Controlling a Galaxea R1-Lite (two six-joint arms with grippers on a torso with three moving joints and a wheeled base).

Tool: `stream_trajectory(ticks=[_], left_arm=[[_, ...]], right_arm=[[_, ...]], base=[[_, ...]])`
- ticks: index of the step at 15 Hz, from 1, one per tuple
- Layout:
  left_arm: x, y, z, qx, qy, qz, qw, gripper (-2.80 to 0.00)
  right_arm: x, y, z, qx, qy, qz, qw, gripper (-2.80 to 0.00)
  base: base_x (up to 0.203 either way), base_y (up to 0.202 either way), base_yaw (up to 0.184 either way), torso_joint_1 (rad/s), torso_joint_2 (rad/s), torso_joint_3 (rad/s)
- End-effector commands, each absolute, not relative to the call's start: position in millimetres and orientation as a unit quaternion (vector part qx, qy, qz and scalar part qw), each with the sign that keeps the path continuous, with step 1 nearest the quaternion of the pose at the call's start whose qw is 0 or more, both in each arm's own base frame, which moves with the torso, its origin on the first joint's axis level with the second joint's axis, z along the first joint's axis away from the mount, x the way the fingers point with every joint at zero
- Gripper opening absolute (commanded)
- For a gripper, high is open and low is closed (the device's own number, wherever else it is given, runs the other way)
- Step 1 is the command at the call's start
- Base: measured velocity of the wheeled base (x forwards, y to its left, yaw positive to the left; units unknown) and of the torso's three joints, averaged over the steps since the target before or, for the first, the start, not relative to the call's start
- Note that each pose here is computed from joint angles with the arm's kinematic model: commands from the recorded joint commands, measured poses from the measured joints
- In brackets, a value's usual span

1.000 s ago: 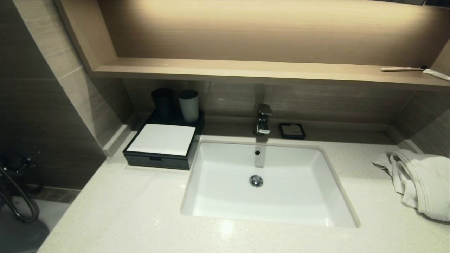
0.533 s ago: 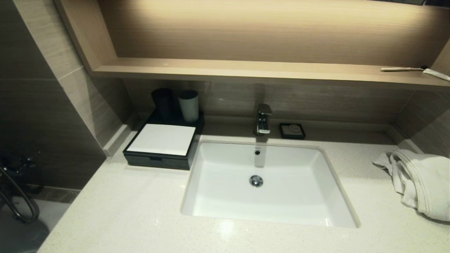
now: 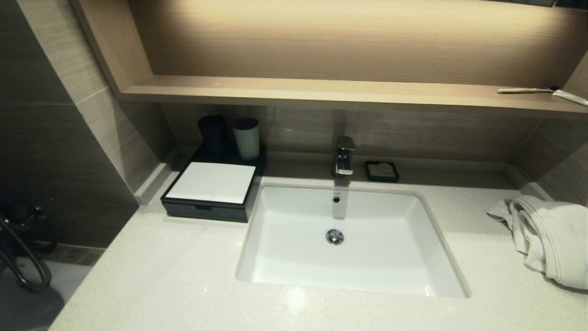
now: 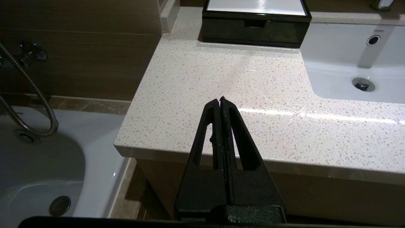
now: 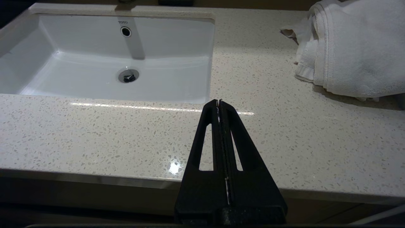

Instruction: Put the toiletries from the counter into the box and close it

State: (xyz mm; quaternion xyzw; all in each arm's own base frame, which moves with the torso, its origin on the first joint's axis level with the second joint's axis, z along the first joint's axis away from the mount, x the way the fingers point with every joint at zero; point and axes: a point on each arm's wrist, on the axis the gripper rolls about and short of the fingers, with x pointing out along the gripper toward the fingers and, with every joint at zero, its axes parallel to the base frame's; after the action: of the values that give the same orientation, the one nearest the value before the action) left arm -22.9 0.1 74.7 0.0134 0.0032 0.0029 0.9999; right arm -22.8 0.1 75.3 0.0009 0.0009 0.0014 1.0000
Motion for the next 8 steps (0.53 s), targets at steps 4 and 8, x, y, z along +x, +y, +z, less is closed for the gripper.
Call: stream_trajectory(ticks=[4, 8], left_arm=[[-22.8, 0.0, 74.7, 0.014, 0.004, 0.004, 1.0, -2.8], [-22.8, 0.1, 74.7, 0.013, 0.004, 0.003, 1.0, -2.8]], right_arm=[[-22.8, 0.0, 75.2, -0.003, 0.002, 0.001, 1.0, -2.8], [-22.8, 0.0, 75.2, -0.001, 0.002, 0.001, 1.0, -2.8]], base=[[0.0, 0.0, 0.0, 0.0, 0.0, 0.0], [0.0, 0.0, 0.0, 0.0, 0.0, 0.0]])
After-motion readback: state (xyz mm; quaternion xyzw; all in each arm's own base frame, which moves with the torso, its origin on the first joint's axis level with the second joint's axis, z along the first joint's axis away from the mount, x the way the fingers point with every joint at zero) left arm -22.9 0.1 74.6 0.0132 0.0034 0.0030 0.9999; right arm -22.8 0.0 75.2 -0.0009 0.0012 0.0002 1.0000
